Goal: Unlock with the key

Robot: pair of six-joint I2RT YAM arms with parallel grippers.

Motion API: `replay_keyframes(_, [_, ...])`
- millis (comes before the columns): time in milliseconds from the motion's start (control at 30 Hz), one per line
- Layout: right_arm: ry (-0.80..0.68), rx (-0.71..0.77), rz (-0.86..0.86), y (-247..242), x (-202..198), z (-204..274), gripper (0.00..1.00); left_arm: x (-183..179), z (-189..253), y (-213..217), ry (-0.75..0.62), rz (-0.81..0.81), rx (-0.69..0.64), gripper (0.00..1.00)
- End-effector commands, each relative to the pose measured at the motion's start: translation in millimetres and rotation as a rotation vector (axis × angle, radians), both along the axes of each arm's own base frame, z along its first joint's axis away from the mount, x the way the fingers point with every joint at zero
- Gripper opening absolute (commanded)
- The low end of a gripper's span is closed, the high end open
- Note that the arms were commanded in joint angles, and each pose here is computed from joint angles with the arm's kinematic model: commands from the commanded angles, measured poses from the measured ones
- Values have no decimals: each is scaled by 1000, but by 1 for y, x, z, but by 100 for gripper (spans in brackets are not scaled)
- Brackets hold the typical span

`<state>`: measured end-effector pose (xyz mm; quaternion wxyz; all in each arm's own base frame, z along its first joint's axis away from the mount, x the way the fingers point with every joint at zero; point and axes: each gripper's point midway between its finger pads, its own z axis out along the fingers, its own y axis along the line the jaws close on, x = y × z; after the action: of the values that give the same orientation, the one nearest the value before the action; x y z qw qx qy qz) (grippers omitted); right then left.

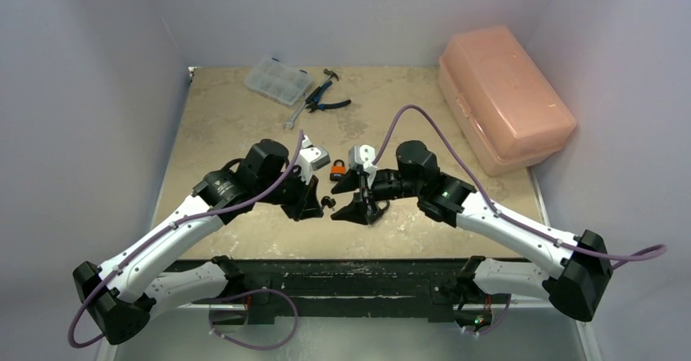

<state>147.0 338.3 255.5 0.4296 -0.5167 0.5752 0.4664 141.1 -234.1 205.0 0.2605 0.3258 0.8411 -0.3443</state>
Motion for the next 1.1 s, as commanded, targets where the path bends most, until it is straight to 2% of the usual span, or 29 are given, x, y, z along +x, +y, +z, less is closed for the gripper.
replay_keyframes(0, [-100,77,82,12,-3,20,67,-5,18,-5,-2,-24,-45,0])
replay_keyframes(367, [-75,60,115,28,-2,10,62,-7,25,-5,-24,-33,-71,0])
replay_keyframes(533, [-56,59,125,32,-2,8,50,-8,27,-5,-38,-38,-81,0])
replay_keyframes(700, [-52,63,130,34,-3,9,43,-9,27,-5,-39,-40,-84,0])
replay_keyframes(967, [-54,38,136,31,-6,8,13,-9,27,-2,-47,-34,-79,0])
replay_keyframes(1067, [-47,10,139,28,-7,3,9,-8,30,-2,-57,-33,-81,0])
